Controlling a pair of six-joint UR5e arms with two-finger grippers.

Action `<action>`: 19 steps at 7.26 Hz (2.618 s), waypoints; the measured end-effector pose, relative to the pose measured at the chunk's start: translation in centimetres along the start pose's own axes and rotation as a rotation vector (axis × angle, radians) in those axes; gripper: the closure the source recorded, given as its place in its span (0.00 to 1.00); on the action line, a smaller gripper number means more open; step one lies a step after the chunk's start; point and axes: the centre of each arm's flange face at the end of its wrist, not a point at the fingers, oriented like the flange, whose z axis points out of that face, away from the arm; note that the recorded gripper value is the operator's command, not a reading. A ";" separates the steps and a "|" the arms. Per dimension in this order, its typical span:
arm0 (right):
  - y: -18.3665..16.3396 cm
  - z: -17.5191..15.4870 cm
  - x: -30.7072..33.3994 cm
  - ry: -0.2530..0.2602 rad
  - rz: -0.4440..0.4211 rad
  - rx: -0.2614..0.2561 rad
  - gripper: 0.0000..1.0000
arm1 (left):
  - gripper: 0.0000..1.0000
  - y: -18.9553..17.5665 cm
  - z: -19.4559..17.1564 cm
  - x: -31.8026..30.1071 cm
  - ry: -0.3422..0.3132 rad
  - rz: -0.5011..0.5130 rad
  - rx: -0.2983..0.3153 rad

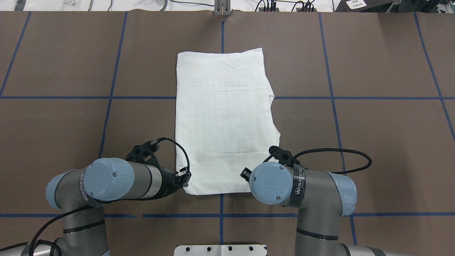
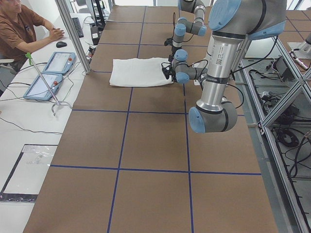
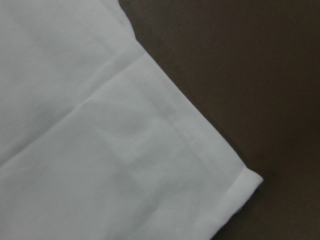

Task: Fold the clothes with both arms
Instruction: 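Move the right gripper to the shirt corner nearest the robot, then grasp the nearest shirt corners with the left and right grippers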

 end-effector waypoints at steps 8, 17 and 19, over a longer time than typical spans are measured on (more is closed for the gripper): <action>1.4 2.0 1.4 0.036 -0.027 0.010 0.00 | 1.00 0.1 0.0 0.0 0.000 -0.003 -0.002; -0.7 2.2 1.5 -0.031 -0.008 0.015 0.00 | 1.00 0.2 0.0 0.0 0.000 -0.003 -0.002; -0.8 2.7 2.0 -0.021 -0.007 0.018 0.00 | 1.00 0.2 0.0 0.0 0.000 -0.002 -0.002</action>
